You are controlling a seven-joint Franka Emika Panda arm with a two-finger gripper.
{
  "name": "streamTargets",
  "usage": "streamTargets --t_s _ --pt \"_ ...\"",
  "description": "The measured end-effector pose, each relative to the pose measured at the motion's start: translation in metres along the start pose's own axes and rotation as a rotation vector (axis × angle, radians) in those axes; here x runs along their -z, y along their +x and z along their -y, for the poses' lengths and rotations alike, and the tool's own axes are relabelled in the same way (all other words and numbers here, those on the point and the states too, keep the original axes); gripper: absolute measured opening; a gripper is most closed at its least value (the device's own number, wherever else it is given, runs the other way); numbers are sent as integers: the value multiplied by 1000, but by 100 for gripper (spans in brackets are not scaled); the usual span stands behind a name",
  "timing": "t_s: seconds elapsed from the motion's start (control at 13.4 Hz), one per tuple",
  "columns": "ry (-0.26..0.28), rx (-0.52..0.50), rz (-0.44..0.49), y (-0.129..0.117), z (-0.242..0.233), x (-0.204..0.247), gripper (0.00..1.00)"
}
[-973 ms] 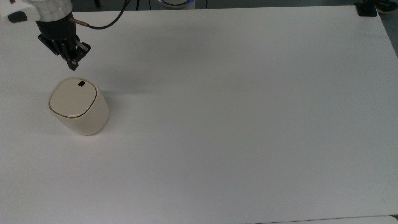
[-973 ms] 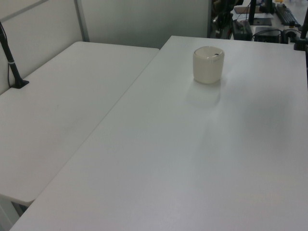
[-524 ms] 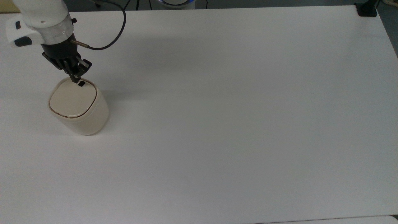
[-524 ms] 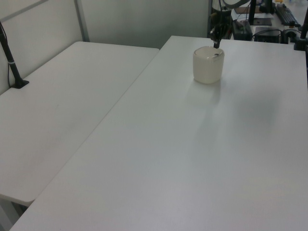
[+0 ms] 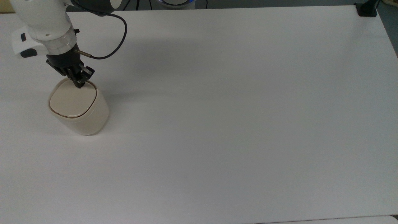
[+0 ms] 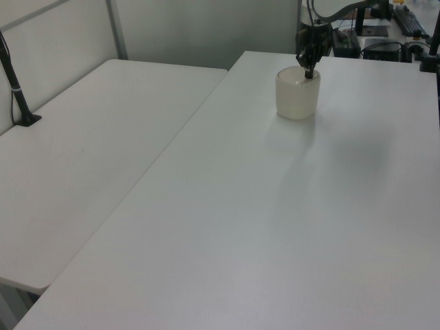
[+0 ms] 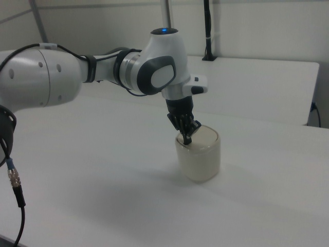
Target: Open the trash bin
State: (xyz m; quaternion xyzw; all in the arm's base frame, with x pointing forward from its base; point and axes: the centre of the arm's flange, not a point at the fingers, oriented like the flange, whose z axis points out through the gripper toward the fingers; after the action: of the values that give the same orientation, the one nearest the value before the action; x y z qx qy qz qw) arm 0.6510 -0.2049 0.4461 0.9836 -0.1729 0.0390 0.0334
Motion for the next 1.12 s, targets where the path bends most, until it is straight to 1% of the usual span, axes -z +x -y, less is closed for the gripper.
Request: streamTargets --t_s 0.3,0.45,0.52,0.6,0.82,1.12 --pt "0 0 -2 0 0 1 1" --pt "4 12 -30 1 9 21 1" --pt "8 28 -38 -2 19 38 1" --pt "11 49 -41 -8 32 59 2" --pt "18 131 -28 -39 82 118 4" --pt "16 243 31 -82 142 155 4"
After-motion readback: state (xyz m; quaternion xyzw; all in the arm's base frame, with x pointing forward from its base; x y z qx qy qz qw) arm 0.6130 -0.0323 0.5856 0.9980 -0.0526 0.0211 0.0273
